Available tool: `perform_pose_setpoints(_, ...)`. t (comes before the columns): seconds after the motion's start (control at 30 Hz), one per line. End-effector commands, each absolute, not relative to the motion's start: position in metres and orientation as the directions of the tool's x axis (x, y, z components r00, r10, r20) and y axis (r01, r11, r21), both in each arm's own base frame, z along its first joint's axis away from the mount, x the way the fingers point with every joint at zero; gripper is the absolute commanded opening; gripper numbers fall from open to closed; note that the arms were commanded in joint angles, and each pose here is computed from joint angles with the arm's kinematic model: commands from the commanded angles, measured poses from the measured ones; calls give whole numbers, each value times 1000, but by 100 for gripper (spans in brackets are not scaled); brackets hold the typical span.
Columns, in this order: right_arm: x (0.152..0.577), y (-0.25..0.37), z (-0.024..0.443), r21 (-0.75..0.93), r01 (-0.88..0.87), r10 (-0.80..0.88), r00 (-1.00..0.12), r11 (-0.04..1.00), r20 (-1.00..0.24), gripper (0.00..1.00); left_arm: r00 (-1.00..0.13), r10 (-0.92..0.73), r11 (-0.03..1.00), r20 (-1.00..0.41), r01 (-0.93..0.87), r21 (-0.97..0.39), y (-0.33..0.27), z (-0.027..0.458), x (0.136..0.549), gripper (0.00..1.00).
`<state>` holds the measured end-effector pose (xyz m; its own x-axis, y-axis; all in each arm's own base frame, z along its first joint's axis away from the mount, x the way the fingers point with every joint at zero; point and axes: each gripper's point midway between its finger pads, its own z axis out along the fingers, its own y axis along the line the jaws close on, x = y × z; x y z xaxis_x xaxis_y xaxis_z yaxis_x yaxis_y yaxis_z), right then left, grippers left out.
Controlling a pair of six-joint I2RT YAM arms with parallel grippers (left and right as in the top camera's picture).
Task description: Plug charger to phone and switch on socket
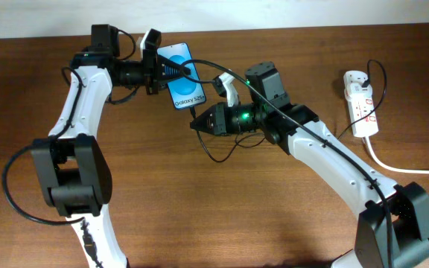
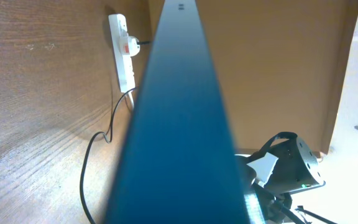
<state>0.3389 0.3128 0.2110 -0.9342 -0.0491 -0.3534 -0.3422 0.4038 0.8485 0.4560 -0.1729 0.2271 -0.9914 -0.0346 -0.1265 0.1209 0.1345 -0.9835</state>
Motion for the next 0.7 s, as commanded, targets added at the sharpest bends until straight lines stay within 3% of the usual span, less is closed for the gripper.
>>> perform_pose_setpoints(0.0,369,299,218,804,-376,34,-897,461,-440,4,-992,51,38,-114,116,-992,-200,240,438,0)
perform_pose_setpoints(0.33,369,299,218,804,-376,34,-898,460,-439,4,-992,46,43,-120,122,-992,-199,239,439,0)
perform_pose_setpoints(0.43,367,298,216,806,-368,32,-902,463,-430,15,-992,29,76,-123,125,-989,-195,234,443,0)
perform_pose_setpoints(0.67,365,299,216,811,-366,24,-906,456,-422,21,-992,-11,95,-122,121,-988,-179,231,451,0)
